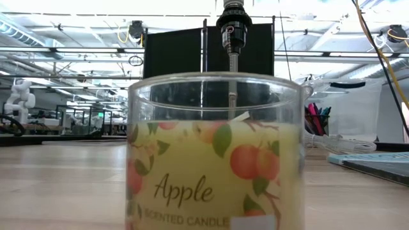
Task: Screw lightbulb
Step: Insert the white lightbulb into the brown lamp
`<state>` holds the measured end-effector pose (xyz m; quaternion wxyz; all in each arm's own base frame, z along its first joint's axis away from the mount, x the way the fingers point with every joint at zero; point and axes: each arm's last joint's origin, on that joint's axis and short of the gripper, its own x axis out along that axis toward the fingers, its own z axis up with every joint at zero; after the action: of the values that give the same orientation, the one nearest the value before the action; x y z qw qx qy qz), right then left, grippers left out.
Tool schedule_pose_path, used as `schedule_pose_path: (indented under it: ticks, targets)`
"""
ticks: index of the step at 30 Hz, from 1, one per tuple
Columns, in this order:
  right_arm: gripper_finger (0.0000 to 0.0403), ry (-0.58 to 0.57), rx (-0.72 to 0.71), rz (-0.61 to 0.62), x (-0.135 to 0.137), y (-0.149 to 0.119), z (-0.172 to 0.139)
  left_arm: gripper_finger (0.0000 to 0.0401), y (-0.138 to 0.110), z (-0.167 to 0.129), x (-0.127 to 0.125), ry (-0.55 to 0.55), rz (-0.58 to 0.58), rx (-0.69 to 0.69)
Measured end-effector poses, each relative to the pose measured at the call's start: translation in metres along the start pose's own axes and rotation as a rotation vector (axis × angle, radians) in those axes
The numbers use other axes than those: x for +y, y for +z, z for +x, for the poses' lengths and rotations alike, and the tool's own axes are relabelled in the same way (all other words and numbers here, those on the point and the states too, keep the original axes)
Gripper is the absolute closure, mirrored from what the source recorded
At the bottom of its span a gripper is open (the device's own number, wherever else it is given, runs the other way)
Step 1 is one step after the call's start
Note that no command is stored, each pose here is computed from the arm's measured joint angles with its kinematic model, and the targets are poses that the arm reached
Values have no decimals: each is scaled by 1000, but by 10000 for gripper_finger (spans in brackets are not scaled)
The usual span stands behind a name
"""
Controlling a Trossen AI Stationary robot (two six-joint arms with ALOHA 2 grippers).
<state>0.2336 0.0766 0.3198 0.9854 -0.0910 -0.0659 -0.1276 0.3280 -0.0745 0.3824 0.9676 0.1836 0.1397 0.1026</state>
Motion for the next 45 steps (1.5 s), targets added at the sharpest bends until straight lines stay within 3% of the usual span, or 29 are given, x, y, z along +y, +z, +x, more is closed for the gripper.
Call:
schedule_pose_path:
  ticks: [13, 17, 22, 27, 32, 34, 39, 45]
  targets:
    - [165, 9, 5, -16, 2, 0, -1, 138, 3, 0, 4, 86, -7, -11]
    - [165, 56, 54, -61, 7, -1, -10, 138, 12, -18, 11, 111, -25, -52]
    - [165, 129, 155, -94, 15, -9, -21, 149, 16, -51, 17, 66, -55, -37]
    - [166, 149, 266, -91, 20, -24, -21, 211, 8, -65, 2, 12, -112, 17]
    - [196, 174, 311, -131, 26, -34, -18, 350, -23, -59, -20, 59, -156, 110]
    - [215, 192, 315, -133, 28, -35, -18, 387, -35, -56, -26, 78, -192, 127]
    - [268, 169, 273, -109, 25, -31, -13, 398, -58, -47, -46, 64, -249, 89]
    - [325, 138, 233, -119, 21, -28, -9, 400, -67, -42, -53, 35, -279, -41]
